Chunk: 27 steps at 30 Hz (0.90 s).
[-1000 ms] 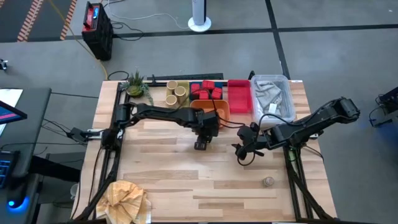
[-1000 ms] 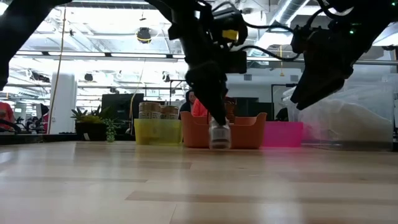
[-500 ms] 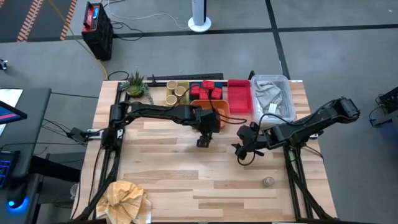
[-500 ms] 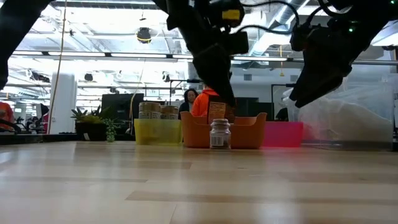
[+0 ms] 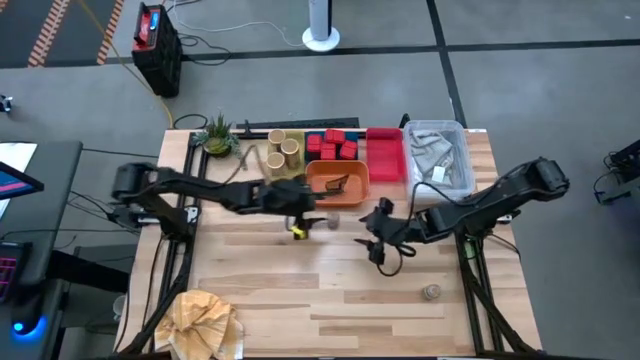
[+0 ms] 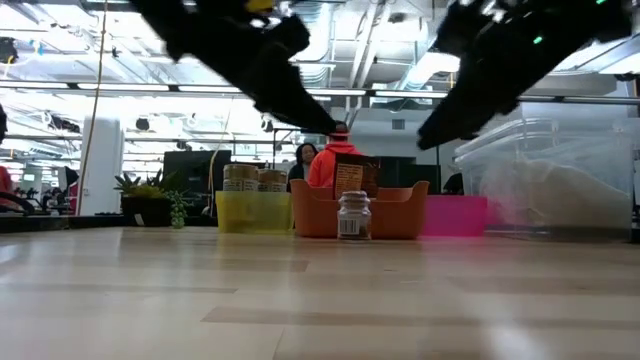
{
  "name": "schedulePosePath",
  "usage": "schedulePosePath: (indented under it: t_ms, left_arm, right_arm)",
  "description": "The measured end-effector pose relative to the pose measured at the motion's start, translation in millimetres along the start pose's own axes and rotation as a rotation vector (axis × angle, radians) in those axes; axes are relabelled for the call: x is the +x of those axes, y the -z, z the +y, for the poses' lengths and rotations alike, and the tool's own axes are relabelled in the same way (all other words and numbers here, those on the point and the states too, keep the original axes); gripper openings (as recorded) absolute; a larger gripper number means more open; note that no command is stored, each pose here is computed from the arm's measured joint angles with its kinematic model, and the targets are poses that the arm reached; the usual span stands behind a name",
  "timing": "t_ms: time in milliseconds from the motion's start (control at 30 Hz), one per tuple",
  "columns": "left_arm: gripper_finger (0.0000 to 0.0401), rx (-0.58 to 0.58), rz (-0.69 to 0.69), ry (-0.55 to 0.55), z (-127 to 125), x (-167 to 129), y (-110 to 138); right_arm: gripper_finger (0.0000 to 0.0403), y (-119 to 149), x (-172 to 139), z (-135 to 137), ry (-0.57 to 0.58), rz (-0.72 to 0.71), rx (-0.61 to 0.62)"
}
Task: Sort spices by type
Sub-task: Put the left brown seasoning bottle into the pink bin
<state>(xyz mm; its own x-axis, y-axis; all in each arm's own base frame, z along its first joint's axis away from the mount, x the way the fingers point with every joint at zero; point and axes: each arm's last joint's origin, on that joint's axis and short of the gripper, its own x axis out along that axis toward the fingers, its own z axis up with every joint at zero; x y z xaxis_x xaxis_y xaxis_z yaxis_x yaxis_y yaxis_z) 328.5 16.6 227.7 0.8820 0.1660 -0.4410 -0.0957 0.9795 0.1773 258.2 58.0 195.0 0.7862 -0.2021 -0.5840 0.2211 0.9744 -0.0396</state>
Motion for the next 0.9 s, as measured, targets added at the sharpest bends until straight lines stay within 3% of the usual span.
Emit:
schedulePosePath:
  t_ms: [133,333,500,733,900]
  left_arm:
    - [0.0270,-0.090,-0.028,-0.037,-6,-25,13]
    - [0.0270,-0.167,-0.011,-0.076,-15,-37,29]
    - [0.0270,-0.152,-0.038,-0.161,-21,-39,46]
    - [0.0270,-0.110,-0.128,-0.224,-28,-46,62]
    - [0.0270,-0.131,-0.122,-0.257,-27,-46,63]
  right_arm:
    - [0.0315,-9,26,-7,0.018,0.019,-0.104]
    - [0.0315,-31,58,-28,-0.023,0.067,-0.130]
    - [0.0315,-39,83,-45,-0.072,0.149,-0.123]
    - [0.0314,-43,106,-47,-0.079,0.267,-0.198]
    - [0.0287,-40,113,-45,-0.098,0.320,-0.213]
